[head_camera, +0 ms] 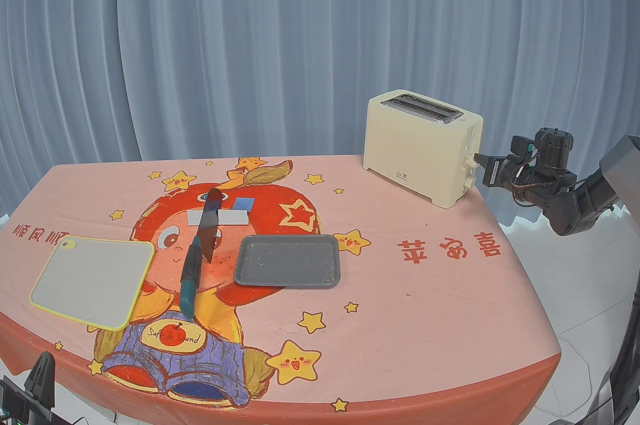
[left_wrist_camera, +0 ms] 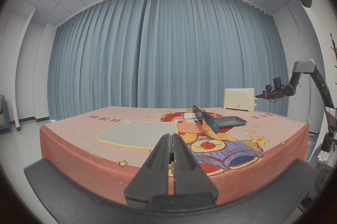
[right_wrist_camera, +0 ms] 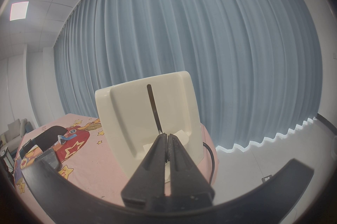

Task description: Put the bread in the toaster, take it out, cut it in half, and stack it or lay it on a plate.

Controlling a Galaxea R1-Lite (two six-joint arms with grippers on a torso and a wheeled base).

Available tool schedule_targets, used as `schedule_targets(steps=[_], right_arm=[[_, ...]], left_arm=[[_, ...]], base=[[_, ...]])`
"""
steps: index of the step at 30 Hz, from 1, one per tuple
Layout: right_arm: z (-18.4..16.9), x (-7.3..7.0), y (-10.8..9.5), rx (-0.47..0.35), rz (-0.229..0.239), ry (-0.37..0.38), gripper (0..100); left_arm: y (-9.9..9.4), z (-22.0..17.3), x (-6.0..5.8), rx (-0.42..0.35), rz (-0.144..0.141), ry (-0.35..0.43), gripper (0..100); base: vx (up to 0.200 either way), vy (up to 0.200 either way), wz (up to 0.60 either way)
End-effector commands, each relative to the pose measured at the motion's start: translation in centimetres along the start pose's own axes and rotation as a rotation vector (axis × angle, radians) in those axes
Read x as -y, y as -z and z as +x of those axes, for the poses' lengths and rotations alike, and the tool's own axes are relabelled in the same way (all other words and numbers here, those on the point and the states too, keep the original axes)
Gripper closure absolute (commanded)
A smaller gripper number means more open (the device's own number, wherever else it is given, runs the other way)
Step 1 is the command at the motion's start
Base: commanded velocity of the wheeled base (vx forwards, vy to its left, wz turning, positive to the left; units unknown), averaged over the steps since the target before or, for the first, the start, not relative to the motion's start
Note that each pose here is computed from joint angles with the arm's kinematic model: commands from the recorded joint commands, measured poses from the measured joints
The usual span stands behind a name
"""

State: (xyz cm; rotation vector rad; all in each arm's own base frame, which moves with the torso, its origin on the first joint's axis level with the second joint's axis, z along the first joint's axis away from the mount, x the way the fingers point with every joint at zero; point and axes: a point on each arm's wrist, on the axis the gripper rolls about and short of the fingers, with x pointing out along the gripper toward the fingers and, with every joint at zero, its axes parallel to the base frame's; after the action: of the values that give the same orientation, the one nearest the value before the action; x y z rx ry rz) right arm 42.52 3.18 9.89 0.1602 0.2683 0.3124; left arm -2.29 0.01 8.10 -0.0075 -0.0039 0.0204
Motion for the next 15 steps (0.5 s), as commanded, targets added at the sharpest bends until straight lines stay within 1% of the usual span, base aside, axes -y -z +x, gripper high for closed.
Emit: schedule_targets(steps=[1, 12, 15], right_arm=[[0.16, 0.05, 0.39, -0.011, 0.003, 0.000, 100], [0.16, -0.01, 0.44, -0.013, 0.002, -0.001, 100], [0.27, 0.06, 0.71, -0.020, 0.004, 0.000, 100]], left_arm=[[0.52, 0.01, 0.00, -0.001, 0.000, -0.001, 100], [0.52, 0.01, 0.00, -0.001, 0.000, -0.001, 100], [0.52, 0.01, 0.00, -0.001, 0.000, -0.001, 100]], base=[[0.000, 0.000, 0.00], [0.000, 0.000, 0.00], [0.000, 0.000, 0.00]])
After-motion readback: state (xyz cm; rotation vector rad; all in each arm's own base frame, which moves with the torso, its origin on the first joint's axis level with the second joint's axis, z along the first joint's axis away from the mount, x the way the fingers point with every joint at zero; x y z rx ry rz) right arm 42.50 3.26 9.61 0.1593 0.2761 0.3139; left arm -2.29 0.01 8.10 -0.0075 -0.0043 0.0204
